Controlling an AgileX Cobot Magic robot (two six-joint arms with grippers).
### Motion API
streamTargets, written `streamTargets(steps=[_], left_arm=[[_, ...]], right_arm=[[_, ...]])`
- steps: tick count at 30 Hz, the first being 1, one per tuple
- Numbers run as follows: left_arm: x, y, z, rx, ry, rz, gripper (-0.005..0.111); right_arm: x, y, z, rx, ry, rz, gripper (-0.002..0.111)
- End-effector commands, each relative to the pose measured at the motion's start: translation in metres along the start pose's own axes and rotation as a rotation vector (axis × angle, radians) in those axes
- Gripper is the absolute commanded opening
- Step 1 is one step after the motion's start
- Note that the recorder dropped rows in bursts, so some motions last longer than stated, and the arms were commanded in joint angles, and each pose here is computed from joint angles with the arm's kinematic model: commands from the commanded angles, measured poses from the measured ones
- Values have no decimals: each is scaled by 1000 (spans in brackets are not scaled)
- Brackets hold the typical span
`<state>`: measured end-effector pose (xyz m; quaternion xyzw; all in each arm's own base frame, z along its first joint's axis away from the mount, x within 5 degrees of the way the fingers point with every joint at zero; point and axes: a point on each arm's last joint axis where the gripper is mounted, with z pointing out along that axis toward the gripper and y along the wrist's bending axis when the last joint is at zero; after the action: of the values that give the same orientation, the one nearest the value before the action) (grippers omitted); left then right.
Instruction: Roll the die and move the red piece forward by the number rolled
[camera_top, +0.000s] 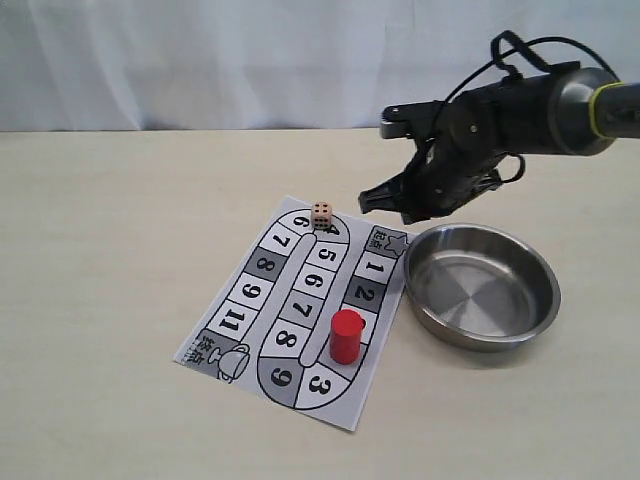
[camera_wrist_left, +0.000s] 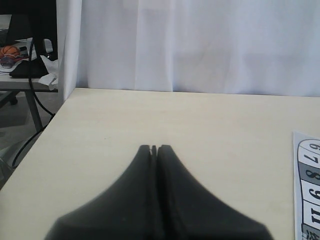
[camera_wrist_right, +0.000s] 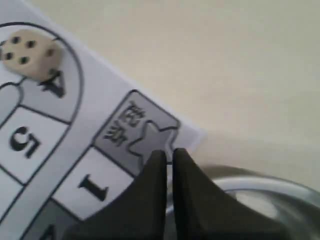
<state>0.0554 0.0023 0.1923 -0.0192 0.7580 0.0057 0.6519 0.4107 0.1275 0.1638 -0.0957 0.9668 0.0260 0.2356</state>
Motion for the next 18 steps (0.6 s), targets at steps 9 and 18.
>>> streamTargets(steps=[9,18], left_arm=[[0,0,0,1,-10,-4,0],[0,0,0,1,-10,-4,0]], right_arm=[[1,-84,-2,48,25,179,4],[3,-93,-2,45,38,80,4]])
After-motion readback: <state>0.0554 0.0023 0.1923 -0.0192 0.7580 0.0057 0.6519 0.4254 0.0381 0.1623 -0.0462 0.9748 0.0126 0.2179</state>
